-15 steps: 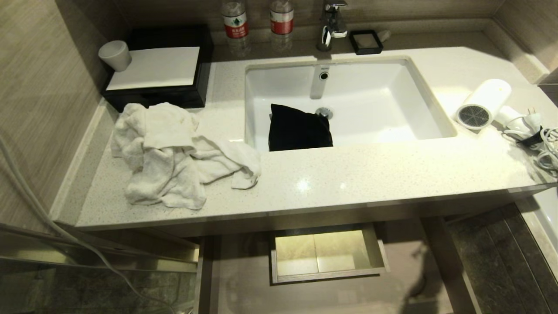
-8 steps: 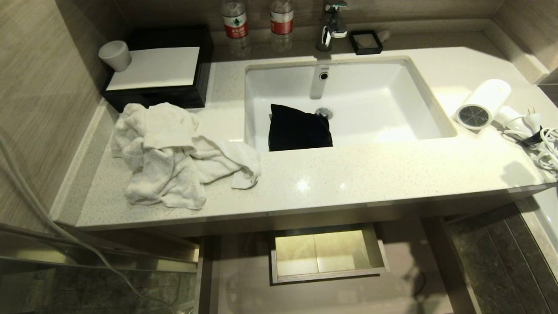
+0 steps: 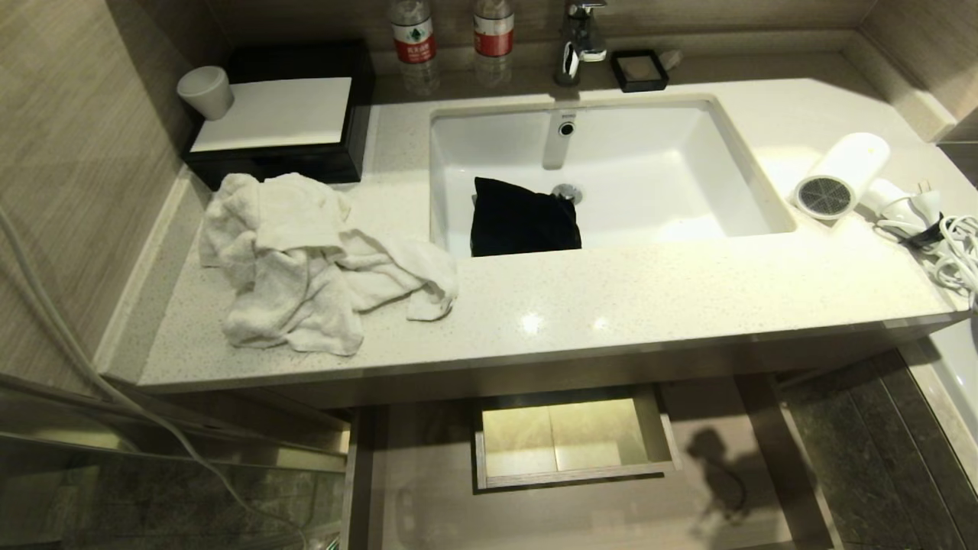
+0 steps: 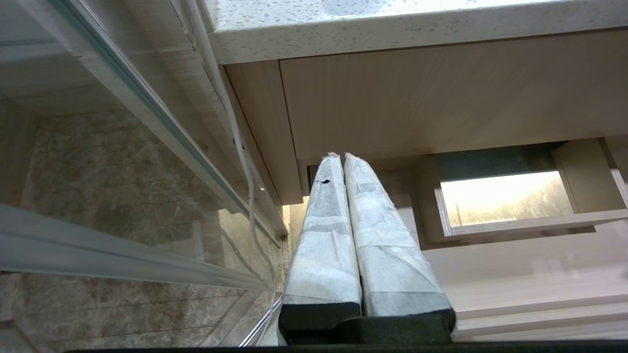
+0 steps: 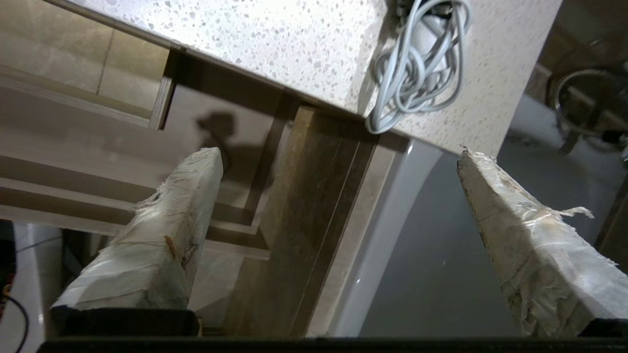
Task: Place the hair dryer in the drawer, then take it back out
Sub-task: Close the drawer
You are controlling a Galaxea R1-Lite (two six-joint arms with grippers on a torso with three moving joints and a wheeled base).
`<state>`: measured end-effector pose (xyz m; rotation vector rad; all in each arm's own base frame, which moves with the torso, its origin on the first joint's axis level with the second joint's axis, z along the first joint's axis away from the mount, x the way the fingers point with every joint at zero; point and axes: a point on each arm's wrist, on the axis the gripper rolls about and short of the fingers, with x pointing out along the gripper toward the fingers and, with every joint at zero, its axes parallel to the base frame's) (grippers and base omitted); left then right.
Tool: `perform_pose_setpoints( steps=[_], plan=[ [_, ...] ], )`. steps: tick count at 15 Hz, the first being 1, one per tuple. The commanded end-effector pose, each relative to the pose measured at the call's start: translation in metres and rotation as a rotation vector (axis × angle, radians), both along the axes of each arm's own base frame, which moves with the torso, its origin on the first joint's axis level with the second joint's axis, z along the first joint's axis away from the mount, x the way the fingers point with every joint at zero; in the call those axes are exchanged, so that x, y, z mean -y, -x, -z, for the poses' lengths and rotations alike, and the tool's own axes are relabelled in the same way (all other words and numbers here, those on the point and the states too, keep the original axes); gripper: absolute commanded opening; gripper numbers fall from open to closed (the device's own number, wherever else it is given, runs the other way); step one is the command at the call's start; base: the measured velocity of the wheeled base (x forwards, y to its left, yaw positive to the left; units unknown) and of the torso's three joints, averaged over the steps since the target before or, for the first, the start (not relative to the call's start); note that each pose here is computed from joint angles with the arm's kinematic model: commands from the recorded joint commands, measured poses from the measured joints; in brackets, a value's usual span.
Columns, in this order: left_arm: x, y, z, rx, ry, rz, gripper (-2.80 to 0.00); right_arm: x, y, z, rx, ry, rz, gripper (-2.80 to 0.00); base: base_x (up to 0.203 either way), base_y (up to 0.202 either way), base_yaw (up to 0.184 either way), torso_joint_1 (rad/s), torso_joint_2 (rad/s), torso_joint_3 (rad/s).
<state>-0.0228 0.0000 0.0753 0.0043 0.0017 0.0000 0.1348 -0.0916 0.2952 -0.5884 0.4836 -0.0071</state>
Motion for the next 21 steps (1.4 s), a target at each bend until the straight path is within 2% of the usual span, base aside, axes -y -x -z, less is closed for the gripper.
perform_pose_setpoints(
  steps=[1, 3, 9, 13, 16, 19, 21],
  plan=[
    [0.0, 0.0, 0.0, 0.0, 0.0, 0.0, -2.8, -0.0064, 0.007, -0.0045, 0.035, 0.062, -0.057, 0.0, 0.0, 0.0, 0.0, 0.0, 0.0, 0.0],
    [0.0, 0.0, 0.0, 0.0, 0.0, 0.0, -2.8, -0.0088, 0.0093, -0.0029, 0.017, 0.055, -0.082, 0.0, 0.0, 0.0, 0.0, 0.0, 0.0, 0.0],
    [0.0, 0.0, 0.0, 0.0, 0.0, 0.0, -2.8, -0.0088, 0.011, 0.0007, -0.02, 0.065, -0.074, 0.0, 0.0, 0.0, 0.0, 0.0, 0.0, 0.0],
    [0.0, -0.0001, 0.0003, -0.001, 0.0, 0.0, -2.8, -0.0057, 0.0072, -0.0025, -0.005, 0.061, -0.068, 0.0, 0.0, 0.0, 0.0, 0.0, 0.0, 0.0],
    [0.0, -0.0001, 0.0002, -0.001, 0.0, 0.0, -2.8, -0.0073, 0.0085, -0.0012, 0.014, 0.026, -0.081, 0.0, 0.0, 0.0, 0.0, 0.0, 0.0, 0.0],
    [0.0, 0.0, 0.0001, 0.0, 0.0, 0.0, -2.8, -0.0071, 0.0065, -0.0025, 0.045, 0.058, -0.13, 0.0, 0.0, 0.0, 0.0, 0.0, 0.0, 0.0],
    [0.0, 0.0, 0.0001, 0.0, 0.0, 0.0, -2.8, -0.0075, 0.007, -0.0037, 0.05, 0.068, -0.129, 0.0, 0.0, 0.0, 0.0, 0.0, 0.0, 0.0]
  ],
)
